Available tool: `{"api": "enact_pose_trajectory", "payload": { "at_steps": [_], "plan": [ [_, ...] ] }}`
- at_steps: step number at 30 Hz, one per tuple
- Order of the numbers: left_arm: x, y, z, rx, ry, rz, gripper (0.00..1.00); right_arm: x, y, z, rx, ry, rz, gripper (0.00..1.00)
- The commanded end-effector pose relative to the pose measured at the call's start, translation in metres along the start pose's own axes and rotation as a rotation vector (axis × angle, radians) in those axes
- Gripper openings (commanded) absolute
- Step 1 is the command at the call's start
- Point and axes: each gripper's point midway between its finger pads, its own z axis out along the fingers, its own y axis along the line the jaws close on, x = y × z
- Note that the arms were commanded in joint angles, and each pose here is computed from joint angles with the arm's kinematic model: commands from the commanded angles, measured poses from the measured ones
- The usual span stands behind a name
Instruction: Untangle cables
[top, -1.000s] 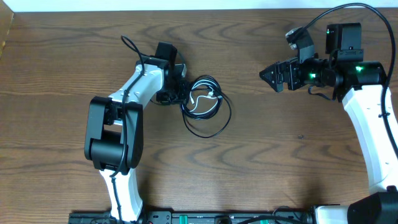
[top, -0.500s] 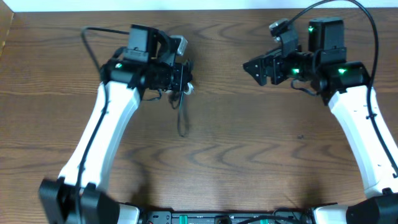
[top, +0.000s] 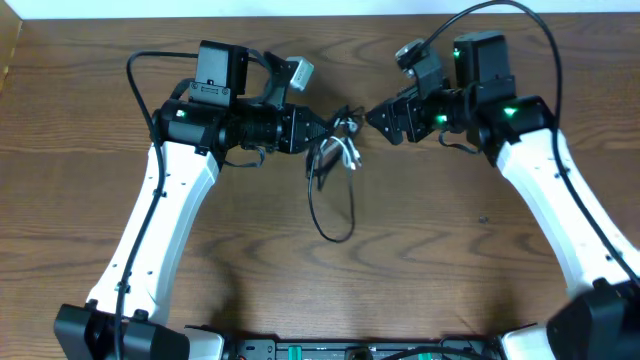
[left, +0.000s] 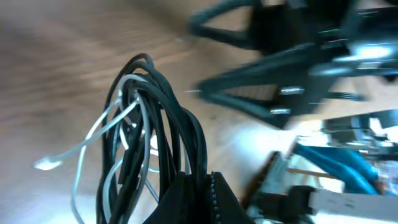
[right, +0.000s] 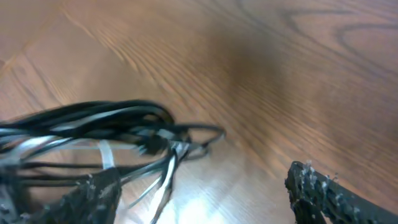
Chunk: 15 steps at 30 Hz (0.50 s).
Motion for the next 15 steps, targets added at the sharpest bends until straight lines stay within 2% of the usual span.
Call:
{"api": "enact_pose_trajectory", "payload": {
  "at_steps": [1,5,9,12,15],
  "plan": [
    [0.002,-0.026,-0.003,0.135,0.023,-0.077,0.07,0.003,0.01,0.011,-0.087,0.012,-0.176,0.86],
    [0.011,-0.029,-0.004,0.153,0.061,-0.198,0.07,0.012,0.006,0.021,-0.111,0.035,-0.281,0.86],
    [0.016,-0.049,-0.009,0.271,0.096,-0.222,0.08,0.013,0.013,0.027,-0.163,0.021,-0.365,0.86],
    [0.016,-0.062,-0.013,0.349,0.111,-0.241,0.07,0.018,0.016,0.034,-0.207,0.029,-0.368,0.86],
    [0.017,-0.064,-0.014,0.358,0.123,-0.288,0.07,0.021,0.018,0.042,-0.247,0.027,-0.36,0.85]
  ]
}}
